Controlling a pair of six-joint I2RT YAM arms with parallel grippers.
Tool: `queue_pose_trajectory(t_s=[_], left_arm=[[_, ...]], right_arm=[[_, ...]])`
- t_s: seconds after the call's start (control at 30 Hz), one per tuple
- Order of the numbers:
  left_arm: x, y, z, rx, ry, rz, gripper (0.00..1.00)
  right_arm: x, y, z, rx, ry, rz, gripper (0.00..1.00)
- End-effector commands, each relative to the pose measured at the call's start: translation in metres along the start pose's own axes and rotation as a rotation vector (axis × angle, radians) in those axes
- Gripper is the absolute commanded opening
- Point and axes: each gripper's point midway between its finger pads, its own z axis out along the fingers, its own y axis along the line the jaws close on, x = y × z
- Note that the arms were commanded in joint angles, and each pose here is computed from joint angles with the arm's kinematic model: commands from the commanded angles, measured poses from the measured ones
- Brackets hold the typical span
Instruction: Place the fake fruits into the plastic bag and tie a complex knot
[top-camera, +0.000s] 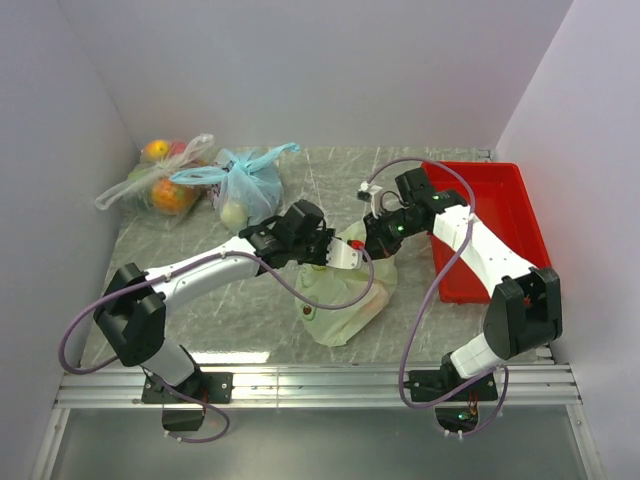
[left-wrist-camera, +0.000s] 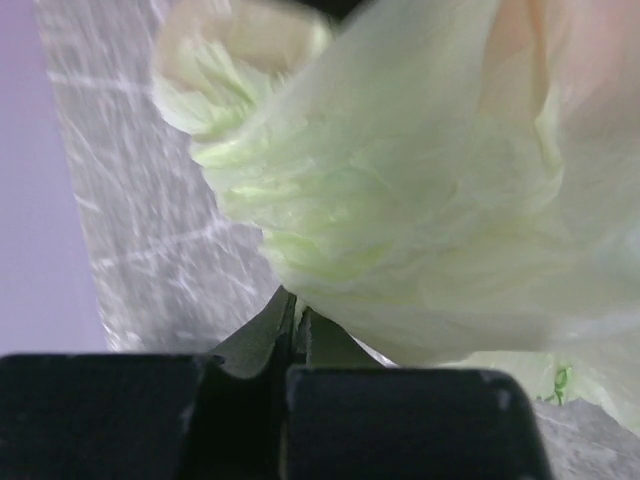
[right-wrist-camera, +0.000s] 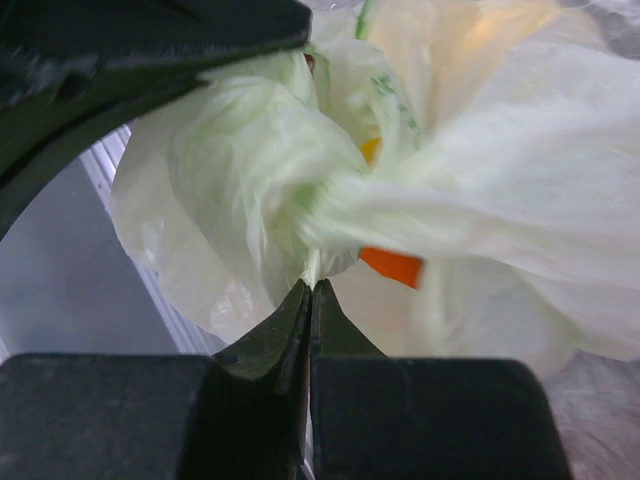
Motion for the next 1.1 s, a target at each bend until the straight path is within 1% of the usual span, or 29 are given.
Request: queue_pose_trajectory(t_s=[0.0, 0.07, 0.1, 0.2, 0.3, 0.4, 0.53, 0.63, 0.77, 0.83, 0.93, 0.97, 1.03, 1.07], left_arm=[[0.037, -0.003, -0.007, -0.060, 0.116, -0.095, 0.00], [0.047, -0.004, -0.010, -0.081, 0.129, -0.127, 0.00], [0.054, -0.010, -0.010, -0.080, 0.139, -0.162, 0.00], [0.069, -0.013, -0.013, -0.091, 0.167, -0.242, 0.00], [0.084, -0.012, -0.017, -0.119, 0.184, -0.285, 0.00], [0.102, -0.009, -0.026, -0.146, 0.207, -0.327, 0.00], [0.110, -0.006, -0.038, -0.172, 0.200, -0.354, 0.00], [0.118, -0.011, -0.044, -0.173, 0.213, -0.358, 0.00], [0.135, -0.020, -0.050, -0.175, 0.242, -0.364, 0.00], [0.141, -0.017, -0.054, -0.196, 0.249, -0.359, 0.00], [0.142, -0.018, -0.053, -0.198, 0.237, -0.353, 0.00], [0.138, -0.014, -0.051, -0.212, 0.215, -0.346, 0.00], [0.134, -0.008, -0.050, -0.228, 0.191, -0.343, 0.00], [0.133, -0.006, -0.049, -0.233, 0.185, -0.344, 0.00]], right_arm=[[-0.020, -0.002, -0.035, 0.066, -0.086, -0.060, 0.00], [-0.025, -0.009, -0.048, 0.088, -0.118, -0.050, 0.00], [-0.028, -0.009, -0.054, 0.096, -0.134, -0.058, 0.00], [-0.028, -0.016, -0.066, 0.104, -0.156, -0.039, 0.00], [-0.023, -0.031, -0.077, 0.139, -0.174, -0.001, 0.00], [-0.028, -0.037, -0.088, 0.124, -0.210, 0.023, 0.00], [-0.029, -0.031, -0.089, 0.051, -0.223, 0.064, 0.00], [-0.025, -0.023, -0.083, -0.023, -0.216, 0.093, 0.00], [-0.021, -0.023, -0.083, -0.061, -0.230, 0.143, 0.00], [-0.021, -0.017, -0.084, -0.100, -0.235, 0.158, 0.00], [-0.022, -0.013, -0.080, -0.157, -0.254, 0.176, 0.00], [-0.020, -0.013, -0.075, -0.183, -0.251, 0.225, 0.00], [-0.024, -0.016, -0.070, -0.216, -0.272, 0.257, 0.00], [-0.028, -0.012, -0.068, -0.266, -0.281, 0.317, 0.00]])
